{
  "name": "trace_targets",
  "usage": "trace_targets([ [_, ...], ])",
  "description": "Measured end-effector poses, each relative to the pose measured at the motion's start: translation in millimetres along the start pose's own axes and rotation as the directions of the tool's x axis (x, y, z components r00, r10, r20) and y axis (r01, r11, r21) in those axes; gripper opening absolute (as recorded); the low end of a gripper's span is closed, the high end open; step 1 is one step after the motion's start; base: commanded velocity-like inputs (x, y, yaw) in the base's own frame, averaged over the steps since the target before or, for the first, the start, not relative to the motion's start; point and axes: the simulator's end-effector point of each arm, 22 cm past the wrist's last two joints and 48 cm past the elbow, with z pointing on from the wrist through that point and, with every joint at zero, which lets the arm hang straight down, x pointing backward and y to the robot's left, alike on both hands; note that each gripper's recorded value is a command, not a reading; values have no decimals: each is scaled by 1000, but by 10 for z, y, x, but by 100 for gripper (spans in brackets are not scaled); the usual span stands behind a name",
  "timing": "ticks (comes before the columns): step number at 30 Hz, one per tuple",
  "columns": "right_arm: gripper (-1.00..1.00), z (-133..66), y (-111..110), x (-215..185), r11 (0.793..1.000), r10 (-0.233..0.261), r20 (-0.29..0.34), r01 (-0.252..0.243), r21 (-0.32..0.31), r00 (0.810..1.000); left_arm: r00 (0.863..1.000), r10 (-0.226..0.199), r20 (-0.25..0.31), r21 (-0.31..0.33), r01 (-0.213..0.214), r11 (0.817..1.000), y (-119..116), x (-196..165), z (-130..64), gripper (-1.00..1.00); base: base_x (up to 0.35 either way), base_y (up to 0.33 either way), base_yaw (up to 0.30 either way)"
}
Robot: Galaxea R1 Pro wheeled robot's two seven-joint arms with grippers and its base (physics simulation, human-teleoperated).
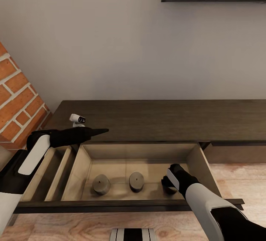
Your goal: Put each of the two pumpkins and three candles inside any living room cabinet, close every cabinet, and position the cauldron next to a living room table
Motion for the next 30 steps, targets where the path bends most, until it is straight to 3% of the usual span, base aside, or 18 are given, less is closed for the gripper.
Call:
trace_targets([
  [14, -100, 7, -9, 8, 1000, 1, -1, -1, 1, 1000, 1000, -1, 0, 1, 1, 1000, -1, -1, -2, 100, 0, 0, 0],
  [15, 100, 6, -9, 8, 1000, 1, -1, -1, 1, 1000, 1000, -1, 1, 1, 1, 1000, -1, -1, -1, 100, 0, 0, 0],
  [30, 100, 4, 7, 12, 1000, 1, -3, -1, -3, 1000, 1000, -3, 3, 5, 3, 1000, -8, -5, -1, 100, 0, 0, 0],
])
